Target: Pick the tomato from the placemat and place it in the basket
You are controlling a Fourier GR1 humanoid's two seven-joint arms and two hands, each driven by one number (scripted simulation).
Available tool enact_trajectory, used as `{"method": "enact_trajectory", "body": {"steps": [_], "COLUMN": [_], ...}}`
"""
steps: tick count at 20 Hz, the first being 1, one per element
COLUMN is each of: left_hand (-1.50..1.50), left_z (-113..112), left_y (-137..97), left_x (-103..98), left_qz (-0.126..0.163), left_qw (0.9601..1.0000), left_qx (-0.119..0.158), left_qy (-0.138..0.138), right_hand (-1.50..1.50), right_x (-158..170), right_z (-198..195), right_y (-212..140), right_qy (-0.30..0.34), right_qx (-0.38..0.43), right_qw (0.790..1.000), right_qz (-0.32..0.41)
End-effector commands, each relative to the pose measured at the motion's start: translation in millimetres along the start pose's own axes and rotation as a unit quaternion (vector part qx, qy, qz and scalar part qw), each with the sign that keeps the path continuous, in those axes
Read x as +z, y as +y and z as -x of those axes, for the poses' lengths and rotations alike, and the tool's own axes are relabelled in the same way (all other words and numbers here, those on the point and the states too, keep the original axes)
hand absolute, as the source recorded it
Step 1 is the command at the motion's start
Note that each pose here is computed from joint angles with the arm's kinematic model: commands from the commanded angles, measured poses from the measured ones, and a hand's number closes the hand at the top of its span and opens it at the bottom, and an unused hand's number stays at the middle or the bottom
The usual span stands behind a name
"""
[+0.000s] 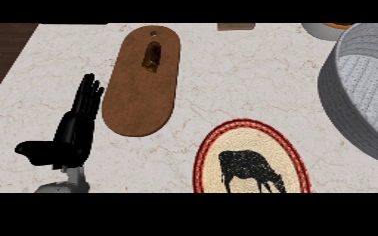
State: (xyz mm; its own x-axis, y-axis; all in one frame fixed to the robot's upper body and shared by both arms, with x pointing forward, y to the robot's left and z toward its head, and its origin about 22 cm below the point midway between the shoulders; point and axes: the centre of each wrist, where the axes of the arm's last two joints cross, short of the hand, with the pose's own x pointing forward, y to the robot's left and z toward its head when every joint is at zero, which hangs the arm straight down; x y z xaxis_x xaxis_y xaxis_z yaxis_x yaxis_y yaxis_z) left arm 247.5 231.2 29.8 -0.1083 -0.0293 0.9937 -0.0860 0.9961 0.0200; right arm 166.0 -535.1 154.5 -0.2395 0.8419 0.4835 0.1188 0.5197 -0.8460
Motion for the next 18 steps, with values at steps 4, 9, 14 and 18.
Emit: {"method": "enact_trajectory", "body": {"steps": [4, 9, 14, 18], "left_hand": [0.00, 0.00, 0.00, 0.00], "left_z": [-14.7, -3.8, 7.2, -4.7], "left_y": [-3.2, 11.0, 12.4, 4.9], "left_x": [-1.2, 9.4, -3.1, 4.8], "left_qz": [-0.003, 0.005, 0.003, 0.003], "left_qw": [1.0000, 0.9999, 1.0000, 1.0000], "left_qx": [0.004, 0.002, -0.006, 0.000], "left_qy": [-0.001, 0.009, 0.003, -0.002], "right_hand": [1.50, 1.50, 1.50, 1.50], "right_x": [-15.4, -38.4, -52.2, -21.2], "right_z": [37.6, 45.4, 57.2, 85.7], "right_y": [32.3, 35.6, 22.8, 41.9], "right_qy": [0.005, 0.012, 0.021, 0.041], "right_qx": [0.028, 0.005, -0.012, -0.012], "right_qw": [0.999, 1.000, 1.000, 0.999], "right_qz": [-0.028, -0.017, -0.015, -0.023]}}
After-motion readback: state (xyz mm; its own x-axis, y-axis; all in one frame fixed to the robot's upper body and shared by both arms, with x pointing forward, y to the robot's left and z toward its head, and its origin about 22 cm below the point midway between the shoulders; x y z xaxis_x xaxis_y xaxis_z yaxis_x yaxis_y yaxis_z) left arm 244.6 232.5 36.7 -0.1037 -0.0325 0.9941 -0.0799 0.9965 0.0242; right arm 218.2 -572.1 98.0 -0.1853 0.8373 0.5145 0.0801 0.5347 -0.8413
